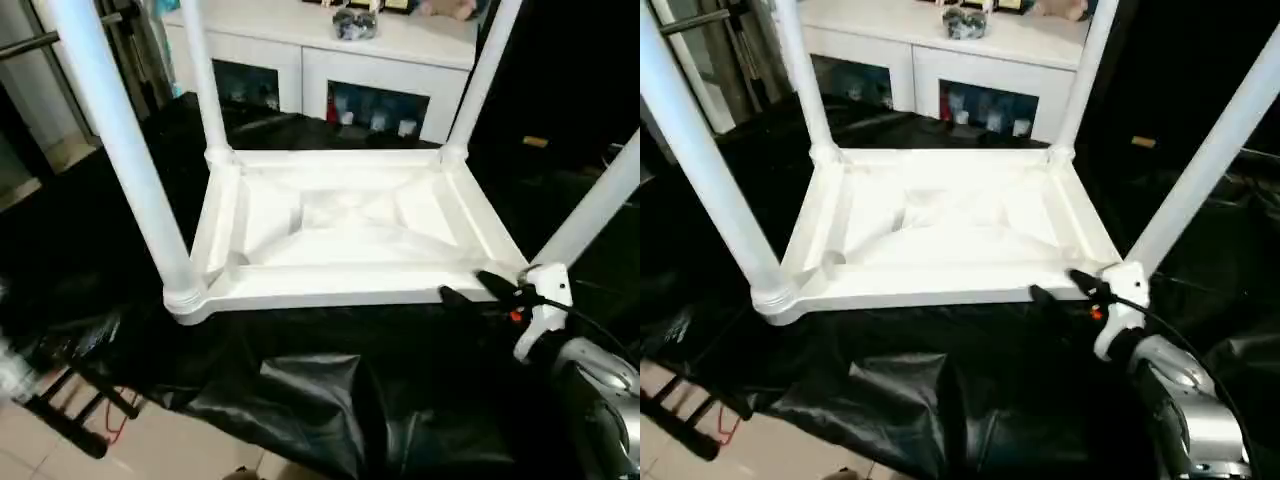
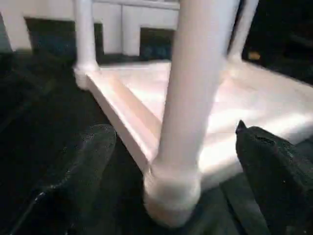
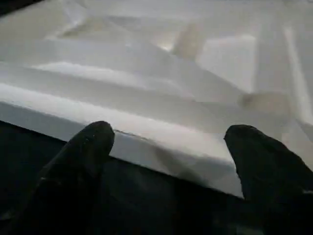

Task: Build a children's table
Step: Rotate table base

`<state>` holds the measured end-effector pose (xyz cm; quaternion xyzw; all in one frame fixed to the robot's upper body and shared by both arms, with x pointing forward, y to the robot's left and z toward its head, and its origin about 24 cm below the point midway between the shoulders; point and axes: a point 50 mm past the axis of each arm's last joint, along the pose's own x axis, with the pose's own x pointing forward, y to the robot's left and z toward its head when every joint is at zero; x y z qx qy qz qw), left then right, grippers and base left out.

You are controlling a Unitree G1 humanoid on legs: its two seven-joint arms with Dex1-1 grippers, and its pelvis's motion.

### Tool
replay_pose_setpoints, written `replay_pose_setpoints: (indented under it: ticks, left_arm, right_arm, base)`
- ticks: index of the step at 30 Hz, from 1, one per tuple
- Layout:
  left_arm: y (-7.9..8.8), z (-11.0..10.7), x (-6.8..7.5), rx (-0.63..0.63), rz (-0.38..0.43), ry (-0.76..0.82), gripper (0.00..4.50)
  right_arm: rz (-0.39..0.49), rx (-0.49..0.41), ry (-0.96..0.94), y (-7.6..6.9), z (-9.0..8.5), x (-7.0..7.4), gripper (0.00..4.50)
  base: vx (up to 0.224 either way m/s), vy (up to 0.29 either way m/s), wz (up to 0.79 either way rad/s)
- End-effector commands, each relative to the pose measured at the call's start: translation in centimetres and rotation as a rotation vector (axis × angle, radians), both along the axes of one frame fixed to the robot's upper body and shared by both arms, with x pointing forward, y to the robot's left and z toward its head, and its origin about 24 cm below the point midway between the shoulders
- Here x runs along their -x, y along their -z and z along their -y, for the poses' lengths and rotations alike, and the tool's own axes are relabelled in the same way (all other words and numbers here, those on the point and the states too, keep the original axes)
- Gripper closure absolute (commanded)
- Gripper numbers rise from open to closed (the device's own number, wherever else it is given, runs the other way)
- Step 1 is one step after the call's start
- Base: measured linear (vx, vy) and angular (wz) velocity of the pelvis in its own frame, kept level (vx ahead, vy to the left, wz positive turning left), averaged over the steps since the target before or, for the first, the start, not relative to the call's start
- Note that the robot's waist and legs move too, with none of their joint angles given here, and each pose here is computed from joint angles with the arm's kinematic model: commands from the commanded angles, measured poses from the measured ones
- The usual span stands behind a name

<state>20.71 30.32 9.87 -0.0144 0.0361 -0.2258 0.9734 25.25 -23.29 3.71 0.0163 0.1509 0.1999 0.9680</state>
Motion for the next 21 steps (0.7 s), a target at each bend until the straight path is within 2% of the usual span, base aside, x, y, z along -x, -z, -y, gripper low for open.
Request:
replay_pose_setpoints:
  ticks: [1, 3, 7, 10, 16, 21]
  left_arm:
    - [0.4, 0.1, -0.5, -0.017, -0.008, -0.010, 0.00]
    - [0.3, 1.2, -1.7, 0.022, 0.035, 0.023, 0.00]
    - [-0.3, 3.6, -3.1, 0.111, 0.090, 0.124, 0.00]
    - [-0.5, 5.9, -3.7, 0.179, 0.090, 0.254, 0.00]
    - [0.4, 8.5, -4.5, 0.188, 0.044, 0.374, 0.00]
    - [0.9, 12.1, -3.3, 0.249, -0.072, 0.623, 0.00]
  right_arm:
    - [-0.013, 0.040, 0.039, -0.1, 0.4, -0.3, 0.06]
    - [-0.015, 0.045, 0.045, 0.1, 0.2, -0.5, 0.03]
    - [-0.036, 0.052, 0.048, 0.5, -0.2, -0.8, 0.03]
    - [-0.066, 0.073, 0.063, 1.0, -0.5, -1.2, 0.03]
    - [-0.093, 0.158, 0.096, 2.0, -0.9, -2.1, 0.03]
    - [-0.085, 0.166, 0.076, 2.3, -2.2, -3.5, 0.03]
  base:
    - [0.000, 0.000, 0.00]
    - [0.000, 0.000, 0.00]
    - [0.000, 0.000, 0.00]
    - [0.000, 0.000, 0.00]
    - [0.000, 0.000, 0.00]
    - [0.000, 0.000, 0.00]
